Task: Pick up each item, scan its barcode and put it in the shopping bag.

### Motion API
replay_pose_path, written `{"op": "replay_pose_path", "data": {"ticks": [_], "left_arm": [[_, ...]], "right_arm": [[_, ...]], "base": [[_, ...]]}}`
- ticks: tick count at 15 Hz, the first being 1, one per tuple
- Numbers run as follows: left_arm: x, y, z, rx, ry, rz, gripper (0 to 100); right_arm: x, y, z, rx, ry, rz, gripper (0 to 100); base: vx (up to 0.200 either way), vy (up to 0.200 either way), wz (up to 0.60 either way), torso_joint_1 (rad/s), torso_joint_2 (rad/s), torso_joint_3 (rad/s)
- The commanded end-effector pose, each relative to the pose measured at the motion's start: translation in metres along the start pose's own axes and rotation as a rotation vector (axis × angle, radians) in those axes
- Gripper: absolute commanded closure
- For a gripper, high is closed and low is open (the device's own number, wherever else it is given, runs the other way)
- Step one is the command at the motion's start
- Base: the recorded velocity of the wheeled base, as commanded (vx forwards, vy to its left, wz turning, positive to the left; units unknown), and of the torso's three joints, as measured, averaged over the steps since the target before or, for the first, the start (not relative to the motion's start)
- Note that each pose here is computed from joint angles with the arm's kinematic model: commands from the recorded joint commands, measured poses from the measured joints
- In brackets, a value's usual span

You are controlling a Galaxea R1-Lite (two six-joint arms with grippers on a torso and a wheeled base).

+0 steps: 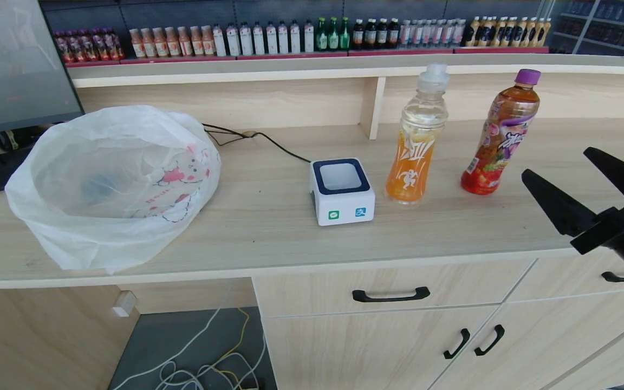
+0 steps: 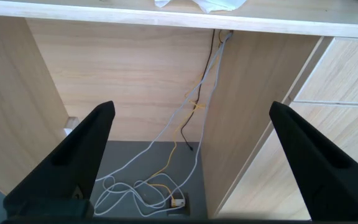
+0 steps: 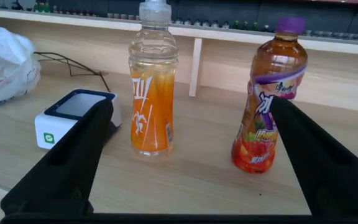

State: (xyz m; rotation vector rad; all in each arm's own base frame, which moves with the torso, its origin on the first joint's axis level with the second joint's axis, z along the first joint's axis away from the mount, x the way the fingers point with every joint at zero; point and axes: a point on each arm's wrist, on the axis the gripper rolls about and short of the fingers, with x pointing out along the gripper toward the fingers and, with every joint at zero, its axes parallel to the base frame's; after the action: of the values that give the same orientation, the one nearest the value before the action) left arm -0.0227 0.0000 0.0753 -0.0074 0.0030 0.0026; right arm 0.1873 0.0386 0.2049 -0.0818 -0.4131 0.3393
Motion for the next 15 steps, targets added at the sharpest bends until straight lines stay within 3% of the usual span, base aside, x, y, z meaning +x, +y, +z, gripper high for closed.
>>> {"op": "replay_pose_path", "data": {"ticks": [1, 7, 10, 15], "left_arm": [[0.000, 0.000, 0.000, 0.000, 0.000, 0.001, 0], [0.000, 0.000, 0.000, 0.000, 0.000, 0.001, 0], [0.000, 0.000, 0.000, 0.003, 0.000, 0.001, 0], [0.000, 0.000, 0.000, 0.001, 0.000, 0.001, 0]], "right_arm": [[0.018, 0.003, -0.021, 0.016, 0.064, 0.021, 0], [0.029, 0.010, -0.034, 0.012, 0.095, 0.058, 0], [0.032, 0.011, -0.034, 0.011, 0.098, -0.027, 0], [0.035, 0.012, -0.038, 0.018, 0.111, -0.036, 0]], "base": [[0.000, 0.000, 0.00, 0.000, 0.00, 0.000], [0.000, 0.000, 0.00, 0.000, 0.00, 0.000], [0.000, 0.000, 0.00, 0.000, 0.00, 0.000], [0.000, 0.000, 0.00, 0.000, 0.00, 0.000]]}}
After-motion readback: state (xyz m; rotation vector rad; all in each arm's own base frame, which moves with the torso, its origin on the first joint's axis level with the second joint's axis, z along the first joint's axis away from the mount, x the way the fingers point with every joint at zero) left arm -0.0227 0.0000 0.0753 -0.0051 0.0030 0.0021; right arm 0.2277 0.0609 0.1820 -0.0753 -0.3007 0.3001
